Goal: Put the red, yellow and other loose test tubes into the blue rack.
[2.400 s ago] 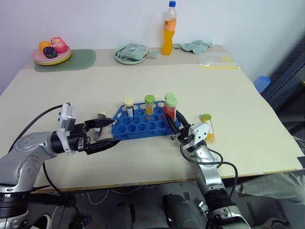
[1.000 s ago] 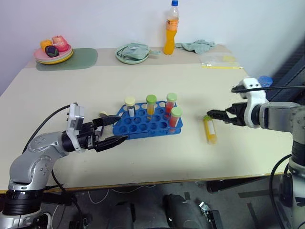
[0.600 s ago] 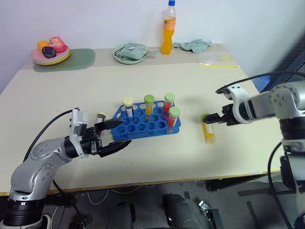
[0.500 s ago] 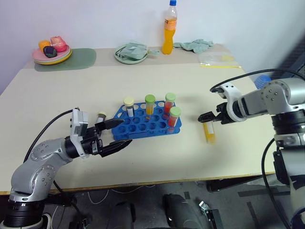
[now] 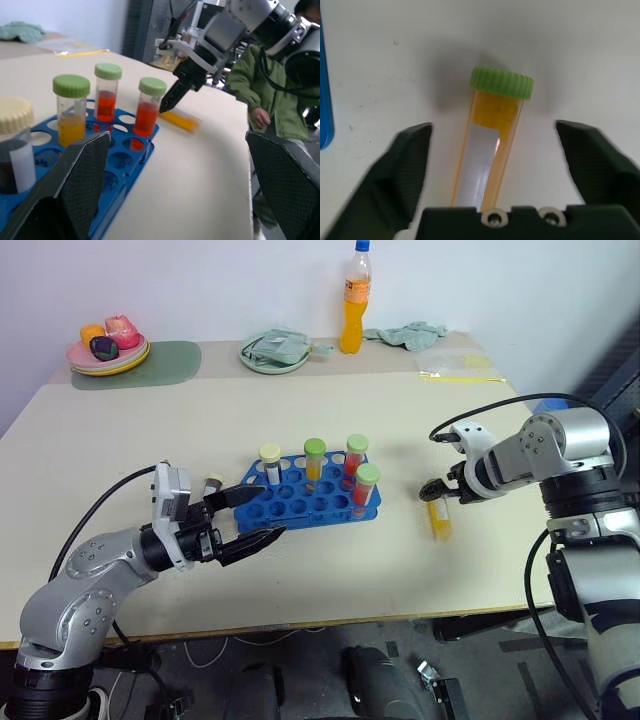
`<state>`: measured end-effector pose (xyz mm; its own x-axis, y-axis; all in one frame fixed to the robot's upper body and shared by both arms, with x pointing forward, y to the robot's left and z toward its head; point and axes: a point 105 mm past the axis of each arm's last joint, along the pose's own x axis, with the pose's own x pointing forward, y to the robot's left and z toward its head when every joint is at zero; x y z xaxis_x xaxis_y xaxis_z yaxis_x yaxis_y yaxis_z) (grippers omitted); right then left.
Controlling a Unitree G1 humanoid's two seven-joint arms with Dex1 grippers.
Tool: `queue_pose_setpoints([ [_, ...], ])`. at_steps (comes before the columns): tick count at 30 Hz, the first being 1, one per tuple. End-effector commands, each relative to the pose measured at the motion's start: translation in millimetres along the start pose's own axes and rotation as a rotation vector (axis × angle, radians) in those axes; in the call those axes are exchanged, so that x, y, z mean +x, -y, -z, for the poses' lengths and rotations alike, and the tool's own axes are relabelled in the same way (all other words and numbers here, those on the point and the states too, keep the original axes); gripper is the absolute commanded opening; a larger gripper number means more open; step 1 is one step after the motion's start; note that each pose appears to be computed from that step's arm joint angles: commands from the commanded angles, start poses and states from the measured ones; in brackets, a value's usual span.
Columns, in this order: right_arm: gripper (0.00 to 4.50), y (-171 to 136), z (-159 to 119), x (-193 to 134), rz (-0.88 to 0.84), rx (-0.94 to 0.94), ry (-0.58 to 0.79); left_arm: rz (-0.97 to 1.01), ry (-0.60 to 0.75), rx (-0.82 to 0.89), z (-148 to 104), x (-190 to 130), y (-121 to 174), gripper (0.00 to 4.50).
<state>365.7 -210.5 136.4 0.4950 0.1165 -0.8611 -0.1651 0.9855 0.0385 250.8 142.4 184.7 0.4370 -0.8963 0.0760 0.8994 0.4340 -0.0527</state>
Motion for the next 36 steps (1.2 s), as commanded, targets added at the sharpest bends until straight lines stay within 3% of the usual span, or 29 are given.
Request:
queue_pose_setpoints([
  [1,2.11,-1.1,-0.3,0.6,-0.011,0.013,0.009,0.026,0.020,0.036,-11.9,6.3,6.9,4.50],
  [4,0.73,-1.5,2.8,3.6,-0.011,0.010,0.002,0.023,0.019,0.035,-13.6,8.8,5.1,4.50],
  [12,0.67,-3.2,-7.5,-6.5,-0.020,-0.008,0.056,0.021,0.018,0.032,-12.0,9.0,2.9,4.50],
  [15,0.67,7.2,-28.3,-26.1,-0.013,0.032,0.149,0.020,0.019,0.034,-11.9,7.6,2.9,4.50],
  [19,0.67,25.8,-77.9,-65.6,-0.031,0.100,0.462,0.019,0.018,0.033,-10.8,5.5,4.3,4.50],
  [23,0.67,-8.3,-100.6,-109.6,-0.280,0.066,0.775,0.026,0.017,0.034,-11.6,7.1,2.6,4.50],
  [31,0.67,-68.3,-78.9,-179.3,-0.585,0.073,1.391,0.047,0.012,0.041,-14.7,7.2,-8.7,4.50],
  [33,0.67,-79.1,-67.6,-187.9,-0.673,0.140,1.481,0.048,0.010,0.040,-14.6,6.0,-11.3,4.50],
  [36,0.67,-111.7,-40.4,-176.4,-0.653,-0.062,1.526,0.052,0.005,0.036,-12.0,4.5,-15.3,4.50],
])
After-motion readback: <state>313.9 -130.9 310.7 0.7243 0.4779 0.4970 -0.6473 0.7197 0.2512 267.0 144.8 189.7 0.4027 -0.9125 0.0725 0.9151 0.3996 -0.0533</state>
